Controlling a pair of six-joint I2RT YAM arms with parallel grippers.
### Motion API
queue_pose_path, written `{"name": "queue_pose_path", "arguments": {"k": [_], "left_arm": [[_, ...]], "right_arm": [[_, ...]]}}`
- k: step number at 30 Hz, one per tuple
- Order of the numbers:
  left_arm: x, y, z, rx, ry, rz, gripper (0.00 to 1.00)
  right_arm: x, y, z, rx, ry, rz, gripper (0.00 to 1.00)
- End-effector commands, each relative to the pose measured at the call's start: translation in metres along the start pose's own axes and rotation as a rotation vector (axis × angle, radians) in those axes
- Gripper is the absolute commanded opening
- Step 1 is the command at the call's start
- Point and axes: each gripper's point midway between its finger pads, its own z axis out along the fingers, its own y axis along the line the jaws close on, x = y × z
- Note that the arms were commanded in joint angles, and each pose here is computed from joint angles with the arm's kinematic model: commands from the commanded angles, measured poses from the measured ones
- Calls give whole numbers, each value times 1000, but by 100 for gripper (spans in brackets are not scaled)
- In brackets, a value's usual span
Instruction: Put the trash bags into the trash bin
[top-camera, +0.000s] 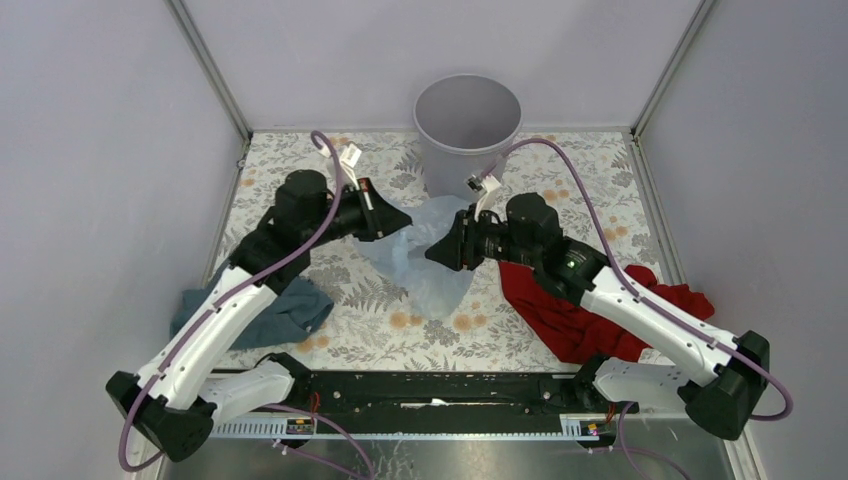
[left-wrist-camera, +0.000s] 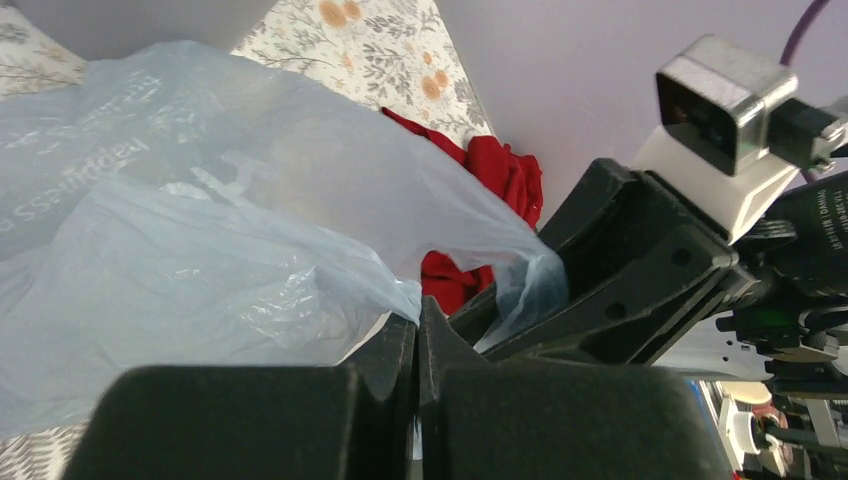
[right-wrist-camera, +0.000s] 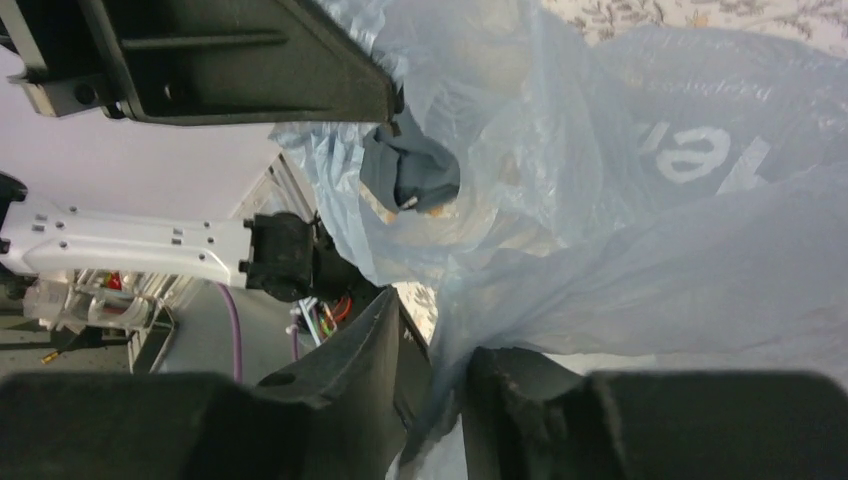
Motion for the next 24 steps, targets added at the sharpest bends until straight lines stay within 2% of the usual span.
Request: {"name": "queue_pose_path", "arguments": {"k": [1, 8, 12, 13, 18, 24], "left_arm": [[-11, -19, 19, 64, -69, 19, 0], [2, -30, 37, 109, -32, 11, 0], [10, -31, 45, 89, -27, -12, 0], [13, -32, 47, 86, -22, -20, 0], [18, -36, 49, 86, -12, -46, 0], [24, -45, 52, 101, -3, -64, 0]], "right_arm": [[1, 12, -17, -49, -39, 37, 41], [10, 9, -21, 43, -38, 35, 76], [9, 6, -14, 203, -40, 8, 84], [8, 2, -12, 260, -54, 16, 97], [7, -3, -11, 469, -123, -15, 100], [4, -8, -14, 697, -171, -122, 97]]}}
